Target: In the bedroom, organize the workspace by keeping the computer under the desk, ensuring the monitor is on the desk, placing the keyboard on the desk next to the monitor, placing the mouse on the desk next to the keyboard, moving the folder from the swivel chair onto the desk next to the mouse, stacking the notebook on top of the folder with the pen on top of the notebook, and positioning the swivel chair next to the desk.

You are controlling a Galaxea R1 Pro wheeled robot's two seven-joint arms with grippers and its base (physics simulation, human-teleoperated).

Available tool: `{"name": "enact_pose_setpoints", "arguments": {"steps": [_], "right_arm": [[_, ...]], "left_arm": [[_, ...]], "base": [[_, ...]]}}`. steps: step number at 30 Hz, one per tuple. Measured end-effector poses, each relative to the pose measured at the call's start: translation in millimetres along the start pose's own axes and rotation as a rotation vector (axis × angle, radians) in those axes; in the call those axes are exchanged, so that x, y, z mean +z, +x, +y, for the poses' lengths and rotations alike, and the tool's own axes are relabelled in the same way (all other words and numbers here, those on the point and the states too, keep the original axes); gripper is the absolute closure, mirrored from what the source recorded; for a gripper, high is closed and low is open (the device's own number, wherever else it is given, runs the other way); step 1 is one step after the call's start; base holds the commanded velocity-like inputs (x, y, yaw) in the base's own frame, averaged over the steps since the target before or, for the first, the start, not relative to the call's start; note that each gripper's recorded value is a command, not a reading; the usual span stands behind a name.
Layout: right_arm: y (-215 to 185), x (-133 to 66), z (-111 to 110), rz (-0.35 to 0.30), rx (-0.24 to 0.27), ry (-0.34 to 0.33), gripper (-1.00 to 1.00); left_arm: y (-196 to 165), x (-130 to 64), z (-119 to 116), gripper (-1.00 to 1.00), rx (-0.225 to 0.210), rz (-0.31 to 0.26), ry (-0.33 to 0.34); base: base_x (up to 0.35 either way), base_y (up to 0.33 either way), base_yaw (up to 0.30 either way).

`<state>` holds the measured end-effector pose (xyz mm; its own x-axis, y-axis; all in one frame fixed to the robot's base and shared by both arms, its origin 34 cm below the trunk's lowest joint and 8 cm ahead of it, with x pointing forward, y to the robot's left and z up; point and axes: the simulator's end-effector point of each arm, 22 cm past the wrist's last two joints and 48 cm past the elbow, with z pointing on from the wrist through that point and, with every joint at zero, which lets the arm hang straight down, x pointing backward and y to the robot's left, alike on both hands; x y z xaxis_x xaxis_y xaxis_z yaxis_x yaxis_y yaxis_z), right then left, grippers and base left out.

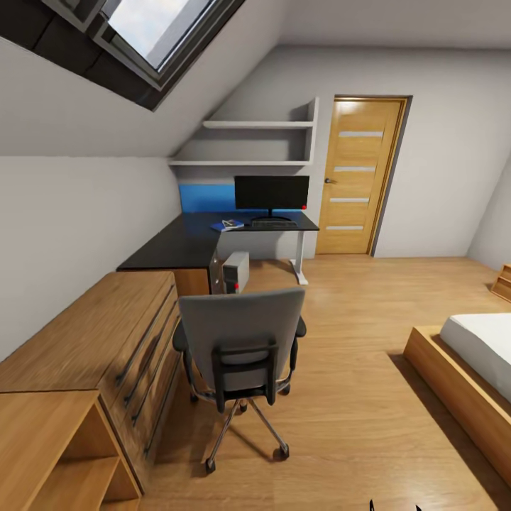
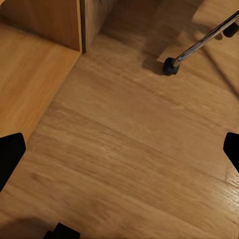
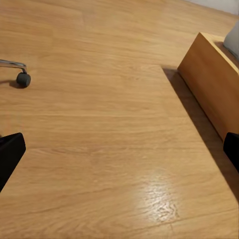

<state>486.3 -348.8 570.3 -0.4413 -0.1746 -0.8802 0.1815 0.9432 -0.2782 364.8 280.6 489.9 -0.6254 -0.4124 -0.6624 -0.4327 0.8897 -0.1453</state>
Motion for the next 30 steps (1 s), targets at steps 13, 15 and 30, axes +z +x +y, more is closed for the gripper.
{"name": "enact_pose_setpoints", "arguments": {"steps": [13, 15, 30], "right_arm": [[21, 7.6, 6, 0.0, 0.0, 0.001, -1.0], [24, 8.7, 7, 0.0, -0.001, 0.0, -1.0], [52, 16.7, 22, 0.003, -0.005, -0.045, -1.0]], "left_arm": [[16, 15.5, 2, -1.0, 0.001, -0.008, 0.0], [18, 17.5, 1, -1.0, 0.002, -0.013, 0.004], [10, 33.7, 17, -1.0, -0.021, -0.145, -0.049]], "base": [[0.0, 0.0, 0.0], [0.0, 0.0, 0.0], [0.0, 0.0, 0.0]]}}
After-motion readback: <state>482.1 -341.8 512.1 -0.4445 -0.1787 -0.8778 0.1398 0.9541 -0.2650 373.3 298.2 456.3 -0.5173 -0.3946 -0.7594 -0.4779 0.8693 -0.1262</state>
